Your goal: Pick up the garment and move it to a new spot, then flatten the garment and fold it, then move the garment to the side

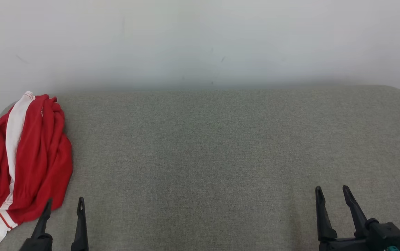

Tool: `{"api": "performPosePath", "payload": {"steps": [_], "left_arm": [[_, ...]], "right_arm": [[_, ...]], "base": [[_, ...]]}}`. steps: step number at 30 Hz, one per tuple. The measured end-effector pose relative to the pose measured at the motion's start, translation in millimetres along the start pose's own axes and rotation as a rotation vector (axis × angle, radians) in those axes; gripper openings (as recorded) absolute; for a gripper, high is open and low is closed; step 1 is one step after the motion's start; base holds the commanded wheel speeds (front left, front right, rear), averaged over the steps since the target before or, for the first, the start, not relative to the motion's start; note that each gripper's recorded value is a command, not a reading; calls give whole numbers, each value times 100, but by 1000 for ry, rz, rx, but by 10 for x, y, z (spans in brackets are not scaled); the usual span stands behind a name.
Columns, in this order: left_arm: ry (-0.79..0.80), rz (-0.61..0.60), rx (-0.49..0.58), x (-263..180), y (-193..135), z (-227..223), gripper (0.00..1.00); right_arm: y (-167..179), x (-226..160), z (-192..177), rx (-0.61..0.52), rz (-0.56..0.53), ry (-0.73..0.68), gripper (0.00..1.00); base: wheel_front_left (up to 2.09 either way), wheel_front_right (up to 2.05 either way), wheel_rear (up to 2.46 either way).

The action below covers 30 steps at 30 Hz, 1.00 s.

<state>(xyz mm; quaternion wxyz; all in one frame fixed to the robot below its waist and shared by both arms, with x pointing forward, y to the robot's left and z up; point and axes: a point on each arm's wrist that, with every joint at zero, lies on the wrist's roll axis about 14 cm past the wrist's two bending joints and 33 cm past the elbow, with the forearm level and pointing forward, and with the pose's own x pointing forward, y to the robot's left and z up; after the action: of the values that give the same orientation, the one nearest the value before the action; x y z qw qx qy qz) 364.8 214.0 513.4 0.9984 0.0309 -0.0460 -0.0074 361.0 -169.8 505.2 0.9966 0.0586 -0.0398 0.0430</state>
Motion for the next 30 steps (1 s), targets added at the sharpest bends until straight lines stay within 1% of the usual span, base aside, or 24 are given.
{"api": "performPosePath", "payload": {"steps": [9, 30], "left_arm": [[4, 8, -8, -6, 12, 2, 100], [17, 24, -16, -31, 20, -23, 100]], "right_arm": [[-26, -3, -57, 25, -12, 16, 100], [2, 38, 63, 22, -2, -8, 100]], "base": [[0, 0, 0], [0, 0, 0]]}}
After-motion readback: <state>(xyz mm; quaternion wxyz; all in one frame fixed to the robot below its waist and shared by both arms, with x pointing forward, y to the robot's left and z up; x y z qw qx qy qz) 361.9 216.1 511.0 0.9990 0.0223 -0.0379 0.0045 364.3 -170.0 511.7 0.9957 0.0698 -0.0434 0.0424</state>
